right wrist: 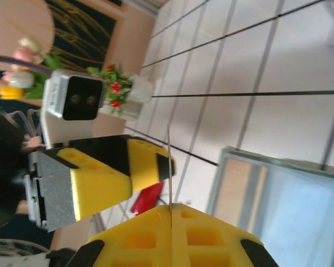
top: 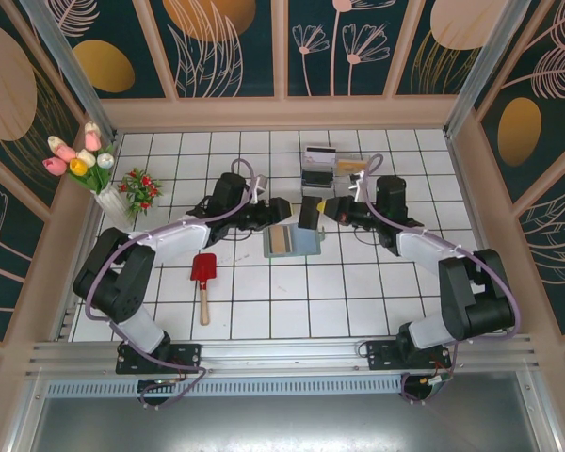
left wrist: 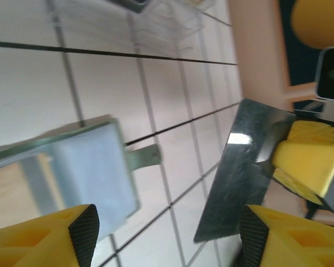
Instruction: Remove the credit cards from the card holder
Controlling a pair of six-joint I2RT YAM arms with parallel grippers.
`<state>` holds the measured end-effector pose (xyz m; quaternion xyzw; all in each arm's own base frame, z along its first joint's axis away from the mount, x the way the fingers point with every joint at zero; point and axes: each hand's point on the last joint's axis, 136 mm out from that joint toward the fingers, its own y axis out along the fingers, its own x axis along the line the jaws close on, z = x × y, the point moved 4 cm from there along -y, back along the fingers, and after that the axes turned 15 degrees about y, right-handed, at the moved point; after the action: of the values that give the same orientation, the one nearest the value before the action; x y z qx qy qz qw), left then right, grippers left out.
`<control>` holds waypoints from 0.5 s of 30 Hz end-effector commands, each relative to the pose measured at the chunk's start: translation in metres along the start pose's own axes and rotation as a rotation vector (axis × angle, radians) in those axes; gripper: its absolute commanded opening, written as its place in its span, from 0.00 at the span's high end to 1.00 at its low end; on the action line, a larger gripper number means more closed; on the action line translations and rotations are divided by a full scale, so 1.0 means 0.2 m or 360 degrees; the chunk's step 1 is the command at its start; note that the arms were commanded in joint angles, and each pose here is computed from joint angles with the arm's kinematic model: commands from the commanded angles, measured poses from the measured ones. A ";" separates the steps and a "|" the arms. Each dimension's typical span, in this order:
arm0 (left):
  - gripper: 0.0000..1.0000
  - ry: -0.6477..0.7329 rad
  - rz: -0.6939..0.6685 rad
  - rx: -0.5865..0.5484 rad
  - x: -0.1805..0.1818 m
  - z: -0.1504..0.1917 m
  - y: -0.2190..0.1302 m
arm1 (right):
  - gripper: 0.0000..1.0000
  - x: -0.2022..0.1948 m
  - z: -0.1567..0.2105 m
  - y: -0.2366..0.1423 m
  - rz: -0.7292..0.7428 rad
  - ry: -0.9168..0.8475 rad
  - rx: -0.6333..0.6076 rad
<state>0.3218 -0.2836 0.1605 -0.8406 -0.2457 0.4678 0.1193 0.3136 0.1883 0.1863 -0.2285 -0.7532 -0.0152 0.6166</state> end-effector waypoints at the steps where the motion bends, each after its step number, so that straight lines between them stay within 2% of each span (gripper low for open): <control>1: 0.31 0.0078 0.0343 -0.0063 -0.19 -0.12 -0.02 | 1.00 0.22 -0.02 -0.02 -0.0259 -0.0158 0.0104; 6: 0.42 0.0094 0.0511 -0.0125 -0.29 -0.22 -0.03 | 1.00 0.31 -0.04 -0.03 -0.0361 -0.0190 0.0157; 9: 0.57 0.0114 0.0610 -0.0160 -0.35 -0.25 -0.05 | 1.00 0.32 -0.05 -0.02 -0.0373 -0.0160 0.0179; 13: 0.85 0.0115 0.0677 -0.0201 -0.38 -0.26 -0.08 | 0.99 0.32 -0.06 -0.01 -0.0397 -0.0092 0.0175; 15: 0.94 0.0106 0.0670 -0.0212 -0.38 -0.26 -0.08 | 0.88 0.32 -0.08 -0.01 -0.0383 -0.0028 0.0141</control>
<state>0.3278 -0.3078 0.2338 -0.8829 -0.1124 0.4559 -0.0017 0.3145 0.2006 0.2346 -0.1253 -0.7744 -0.0384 0.6189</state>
